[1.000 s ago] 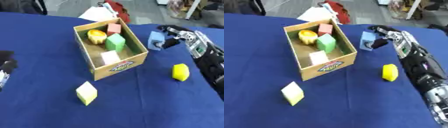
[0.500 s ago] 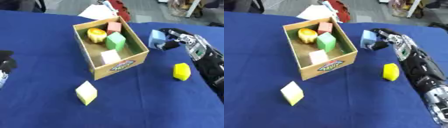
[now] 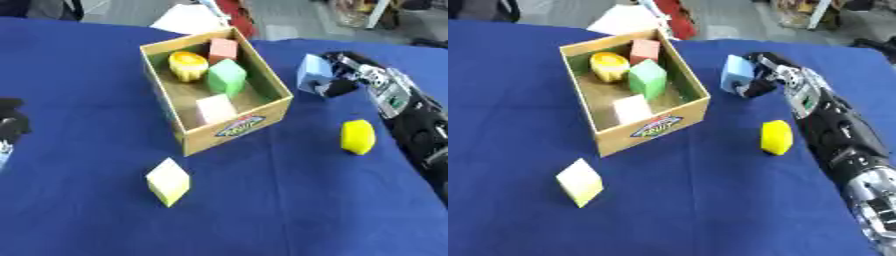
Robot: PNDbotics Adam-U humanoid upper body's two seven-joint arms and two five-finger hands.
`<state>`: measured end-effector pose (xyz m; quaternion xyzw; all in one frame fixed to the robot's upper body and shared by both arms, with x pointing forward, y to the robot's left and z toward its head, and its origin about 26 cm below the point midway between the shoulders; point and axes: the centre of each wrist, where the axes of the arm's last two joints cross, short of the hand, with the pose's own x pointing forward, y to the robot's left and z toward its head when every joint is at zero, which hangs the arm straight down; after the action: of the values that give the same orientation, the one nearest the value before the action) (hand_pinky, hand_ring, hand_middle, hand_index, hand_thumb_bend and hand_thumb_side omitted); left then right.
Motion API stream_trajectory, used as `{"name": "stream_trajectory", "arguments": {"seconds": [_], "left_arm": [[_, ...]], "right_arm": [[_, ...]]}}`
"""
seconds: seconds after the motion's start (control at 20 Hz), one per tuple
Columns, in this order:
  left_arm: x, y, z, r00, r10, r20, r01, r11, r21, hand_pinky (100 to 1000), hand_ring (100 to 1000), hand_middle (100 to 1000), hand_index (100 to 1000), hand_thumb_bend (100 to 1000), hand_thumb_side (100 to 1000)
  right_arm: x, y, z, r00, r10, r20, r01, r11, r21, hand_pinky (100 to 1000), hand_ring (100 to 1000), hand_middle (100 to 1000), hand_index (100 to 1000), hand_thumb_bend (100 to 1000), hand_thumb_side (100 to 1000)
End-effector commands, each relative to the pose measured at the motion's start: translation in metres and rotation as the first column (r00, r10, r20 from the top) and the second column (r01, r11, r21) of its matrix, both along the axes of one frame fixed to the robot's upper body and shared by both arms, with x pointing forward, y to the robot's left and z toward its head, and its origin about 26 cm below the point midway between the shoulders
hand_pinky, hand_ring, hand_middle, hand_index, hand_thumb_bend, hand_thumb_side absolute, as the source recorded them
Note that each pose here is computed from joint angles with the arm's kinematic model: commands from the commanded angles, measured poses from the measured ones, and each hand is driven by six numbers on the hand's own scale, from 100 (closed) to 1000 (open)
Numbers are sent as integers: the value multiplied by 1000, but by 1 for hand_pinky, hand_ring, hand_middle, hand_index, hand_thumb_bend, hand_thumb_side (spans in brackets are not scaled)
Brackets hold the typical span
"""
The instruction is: Pick up objects on the table and place them in the box.
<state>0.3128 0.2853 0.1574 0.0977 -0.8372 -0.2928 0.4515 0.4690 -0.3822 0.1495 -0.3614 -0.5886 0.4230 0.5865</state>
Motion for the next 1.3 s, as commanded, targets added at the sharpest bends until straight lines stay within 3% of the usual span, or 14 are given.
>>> {"name": "stream_trajectory", "arguments": {"seconds": [0.05,0.3,0.5,0.7,0.75,0.85,1.05,1.3], "left_arm": [[-1,2,4,1000,7,16,-8,1000,7,732,588,565,781,197,617],[-2,4,1,1000,21,7,-21,1000,0,734,587,564,780,194,617],[-4,5,-2,1000,26,-4,-26,1000,-2,734,587,564,779,188,618],[-4,3,-3,1000,18,-6,-19,1000,-8,733,586,564,778,185,617],[-4,2,-3,1000,11,-8,-11,1000,-9,733,586,564,778,185,618],[-3,-1,-3,1000,-4,-10,4,1000,-11,733,586,564,777,184,619],[-2,-5,-3,1000,-23,-10,23,1000,-14,733,598,564,777,181,619],[-2,-8,-3,999,-44,-17,44,999,-13,735,603,567,778,176,624]], "right_arm": [[0,-3,24,993,7,118,-6,1000,-8,698,684,512,689,100,201],[-3,16,57,964,152,219,-143,988,-54,700,680,530,704,100,217],[-9,56,94,893,356,275,-335,934,-120,707,688,548,723,100,236],[-11,112,113,808,547,220,-521,837,-168,725,718,586,759,100,299],[-10,126,116,791,579,198,-553,815,-176,726,720,592,764,100,267],[-7,147,116,771,615,164,-591,787,-176,727,729,620,790,100,292],[3,173,108,770,627,117,-606,777,-172,746,767,753,888,100,410],[11,190,94,794,601,94,-563,785,-259,843,886,950,1000,260,550]]}}
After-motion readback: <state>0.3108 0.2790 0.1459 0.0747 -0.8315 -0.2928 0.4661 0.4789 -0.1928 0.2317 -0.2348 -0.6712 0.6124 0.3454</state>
